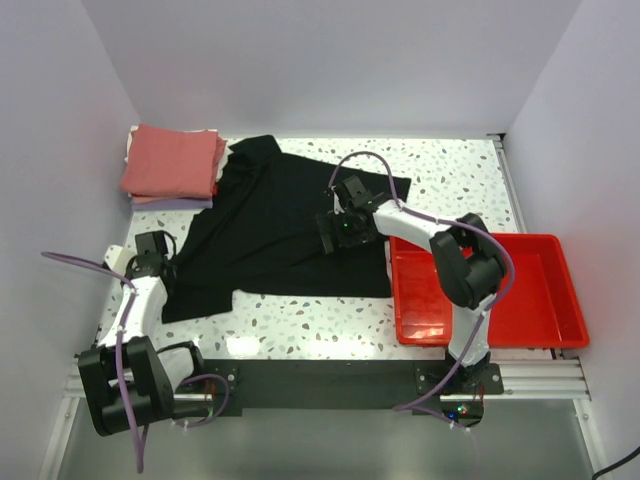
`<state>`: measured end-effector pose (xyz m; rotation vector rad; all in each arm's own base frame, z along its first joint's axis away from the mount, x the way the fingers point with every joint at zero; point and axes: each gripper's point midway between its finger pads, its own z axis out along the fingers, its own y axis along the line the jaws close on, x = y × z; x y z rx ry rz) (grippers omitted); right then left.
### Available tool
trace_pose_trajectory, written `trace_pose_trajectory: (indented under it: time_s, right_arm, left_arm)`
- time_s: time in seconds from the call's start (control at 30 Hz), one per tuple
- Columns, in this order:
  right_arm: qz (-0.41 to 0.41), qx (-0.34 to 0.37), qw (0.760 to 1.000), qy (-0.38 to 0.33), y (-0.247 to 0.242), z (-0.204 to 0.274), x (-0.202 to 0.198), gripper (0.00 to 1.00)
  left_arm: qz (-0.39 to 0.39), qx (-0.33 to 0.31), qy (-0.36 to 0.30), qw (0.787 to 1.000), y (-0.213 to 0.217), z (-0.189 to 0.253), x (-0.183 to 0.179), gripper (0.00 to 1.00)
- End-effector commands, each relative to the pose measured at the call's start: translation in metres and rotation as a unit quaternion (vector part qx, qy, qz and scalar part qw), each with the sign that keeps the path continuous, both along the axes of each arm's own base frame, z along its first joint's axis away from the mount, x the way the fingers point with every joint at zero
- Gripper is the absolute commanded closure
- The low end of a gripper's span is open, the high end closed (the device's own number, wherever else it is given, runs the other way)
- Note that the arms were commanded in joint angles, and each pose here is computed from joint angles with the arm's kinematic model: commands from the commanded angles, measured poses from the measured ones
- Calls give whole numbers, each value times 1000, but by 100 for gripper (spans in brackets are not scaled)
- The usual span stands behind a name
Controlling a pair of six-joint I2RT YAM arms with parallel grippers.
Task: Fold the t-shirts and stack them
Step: Flatten the tshirt out
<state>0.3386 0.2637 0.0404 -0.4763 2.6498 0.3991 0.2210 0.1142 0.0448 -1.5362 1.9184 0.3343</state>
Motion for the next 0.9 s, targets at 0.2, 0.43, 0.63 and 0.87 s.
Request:
trace_pose_trajectory:
  time_s: [0.2, 0.43, 0.63, 0.87]
  right_arm:
    - [-6, -28, 1000, 2, 18, -20, 41, 1]
    - [0, -38, 999, 1, 38, -33, 77, 1]
    - [-4, -8, 997, -72, 33, 57, 78, 1]
    - [-67, 31, 991, -115, -12, 112, 22, 1]
  left_arm:
    - [-8, 18, -34, 999, 8, 11, 10, 100]
    - [-29, 9, -37, 999, 3, 7, 15, 100]
    - [-35, 4, -51, 998, 1, 13, 22, 100]
    - [-44, -1, -58, 997, -1, 13, 25, 100]
